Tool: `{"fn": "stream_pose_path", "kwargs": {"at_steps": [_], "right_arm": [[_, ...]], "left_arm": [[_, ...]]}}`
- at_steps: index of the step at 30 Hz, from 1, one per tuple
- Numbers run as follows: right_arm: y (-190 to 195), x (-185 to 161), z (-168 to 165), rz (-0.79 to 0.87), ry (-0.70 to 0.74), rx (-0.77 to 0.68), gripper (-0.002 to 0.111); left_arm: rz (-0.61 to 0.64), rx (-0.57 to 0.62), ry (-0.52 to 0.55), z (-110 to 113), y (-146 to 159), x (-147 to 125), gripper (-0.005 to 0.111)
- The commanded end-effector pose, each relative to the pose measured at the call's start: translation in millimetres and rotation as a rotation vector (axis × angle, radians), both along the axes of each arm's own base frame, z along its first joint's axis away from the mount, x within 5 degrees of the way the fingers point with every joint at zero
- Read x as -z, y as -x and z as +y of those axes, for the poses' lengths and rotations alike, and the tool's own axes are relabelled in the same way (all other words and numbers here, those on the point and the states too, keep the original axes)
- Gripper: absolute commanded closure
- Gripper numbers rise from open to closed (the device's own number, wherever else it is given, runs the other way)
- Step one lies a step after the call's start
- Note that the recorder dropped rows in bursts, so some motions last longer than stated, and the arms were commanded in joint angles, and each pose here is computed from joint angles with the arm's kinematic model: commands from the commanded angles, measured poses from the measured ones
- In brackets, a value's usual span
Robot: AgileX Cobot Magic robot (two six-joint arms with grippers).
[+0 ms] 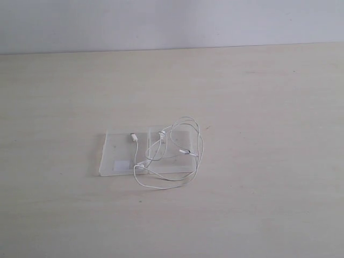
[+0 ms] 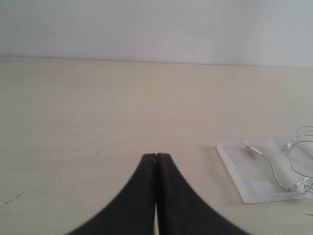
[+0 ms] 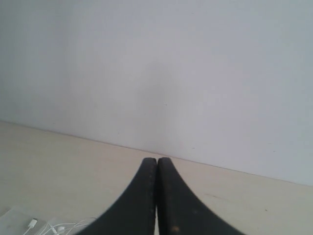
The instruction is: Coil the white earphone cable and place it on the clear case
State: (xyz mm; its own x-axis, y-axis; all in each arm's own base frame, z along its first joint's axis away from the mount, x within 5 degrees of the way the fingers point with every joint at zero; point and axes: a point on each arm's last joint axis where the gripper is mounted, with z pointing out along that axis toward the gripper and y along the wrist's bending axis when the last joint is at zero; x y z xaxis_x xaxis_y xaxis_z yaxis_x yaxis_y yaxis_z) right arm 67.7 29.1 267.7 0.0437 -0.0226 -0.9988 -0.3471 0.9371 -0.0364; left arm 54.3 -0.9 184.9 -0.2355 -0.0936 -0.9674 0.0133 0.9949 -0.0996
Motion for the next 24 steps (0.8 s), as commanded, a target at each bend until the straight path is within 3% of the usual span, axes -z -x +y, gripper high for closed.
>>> {"fn": "stream_pose_path", "kwargs": {"at_steps": [1,9,19,21,24], "right_arm": [[0.1,1.6,-0.6,0.006,-0.016,0.006,0.108],[-2.3,0.3,-8.3,0.025,-0.129,0.09,0.108],[-3.2,-1.2,-12.4,-0.005,-0.098,0.137,0.108],[-3.9,-2.7,-16.5,-0.002,-0.185,0.176,0.108],[-4.6,3.3,-18.8,0.036,-0.096,0.212,0.108]], "left_arm": [[-0.005,-0.001,0.003,-0.1,0.2,0.4,0.107],[-0.005,-0.001,0.003,-0.1,0.2,0.4,0.107],[-0.005,0.0,0.001,-0.1,0.2,0.4,0.107],[-0.005,0.0,0.001,-0.1,0.2,0.4,0.107],[-0.005,0.0,0.001,-0.1,0.2,0.4,0.107]]}}
